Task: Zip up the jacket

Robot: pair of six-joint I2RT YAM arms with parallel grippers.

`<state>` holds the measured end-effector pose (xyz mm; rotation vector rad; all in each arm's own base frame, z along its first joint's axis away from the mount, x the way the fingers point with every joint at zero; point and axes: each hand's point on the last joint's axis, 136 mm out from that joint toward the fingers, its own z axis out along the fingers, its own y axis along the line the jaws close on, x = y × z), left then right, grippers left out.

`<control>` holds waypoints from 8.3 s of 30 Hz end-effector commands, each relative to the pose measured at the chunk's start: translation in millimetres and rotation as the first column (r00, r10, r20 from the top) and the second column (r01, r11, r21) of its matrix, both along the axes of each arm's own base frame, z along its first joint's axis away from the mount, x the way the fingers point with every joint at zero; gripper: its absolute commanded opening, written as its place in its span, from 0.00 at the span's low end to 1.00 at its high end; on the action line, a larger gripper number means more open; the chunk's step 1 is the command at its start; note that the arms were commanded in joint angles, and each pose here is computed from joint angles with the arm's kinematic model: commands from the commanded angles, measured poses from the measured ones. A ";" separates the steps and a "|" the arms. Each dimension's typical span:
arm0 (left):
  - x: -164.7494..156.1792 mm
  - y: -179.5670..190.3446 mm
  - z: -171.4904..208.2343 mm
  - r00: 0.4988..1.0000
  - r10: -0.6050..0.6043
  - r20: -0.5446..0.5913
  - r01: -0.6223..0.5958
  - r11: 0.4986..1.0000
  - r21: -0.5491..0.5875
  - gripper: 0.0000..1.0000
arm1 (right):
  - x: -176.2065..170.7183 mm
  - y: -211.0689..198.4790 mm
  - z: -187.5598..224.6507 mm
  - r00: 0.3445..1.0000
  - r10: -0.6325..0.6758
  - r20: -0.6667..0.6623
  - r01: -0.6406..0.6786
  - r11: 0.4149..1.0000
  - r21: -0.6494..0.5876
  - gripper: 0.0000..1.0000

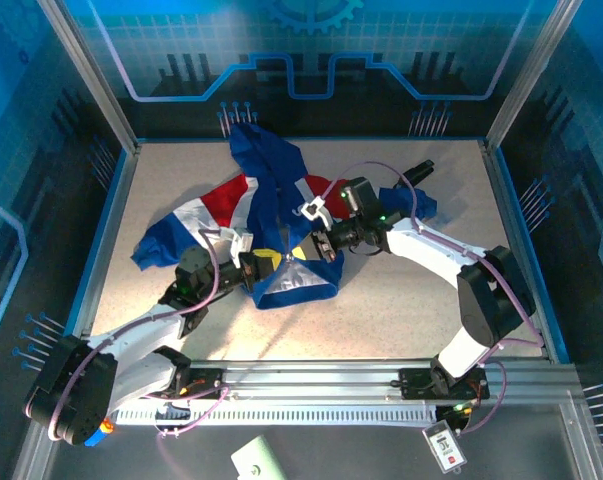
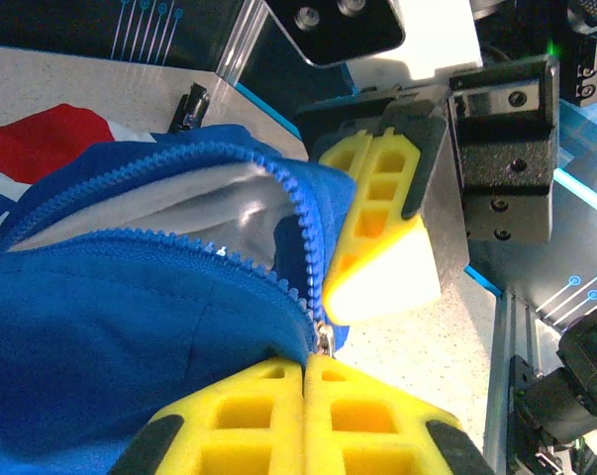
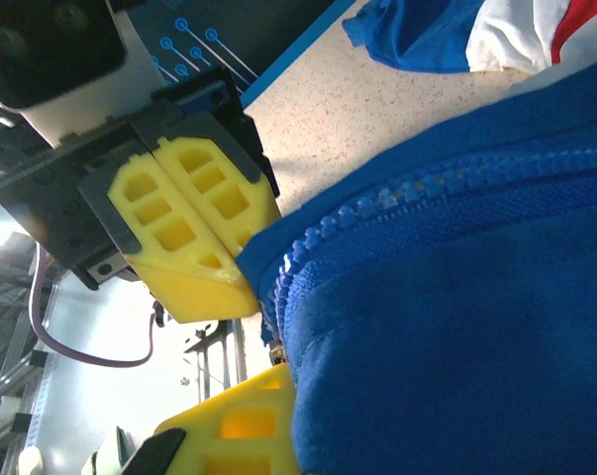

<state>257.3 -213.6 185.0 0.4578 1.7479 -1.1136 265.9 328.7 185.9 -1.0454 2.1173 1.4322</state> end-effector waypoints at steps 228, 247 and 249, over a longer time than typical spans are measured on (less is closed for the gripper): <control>-3.9 1.9 36.2 0.999 -0.054 0.005 0.054 0.955 -0.290 0.00 | 15.4 12.7 50.0 0.995 0.081 -0.052 -0.061 0.950 0.308 0.00; -8.3 18.8 66.6 0.995 0.062 0.077 -0.041 0.969 -0.243 0.00 | 11.1 14.0 48.0 0.993 0.099 -0.056 -0.077 0.948 0.308 0.00; -6.8 19.9 67.5 0.994 0.072 0.082 -0.050 0.969 -0.243 0.00 | 10.8 14.7 49.7 0.993 0.103 -0.053 -0.082 0.947 0.310 0.00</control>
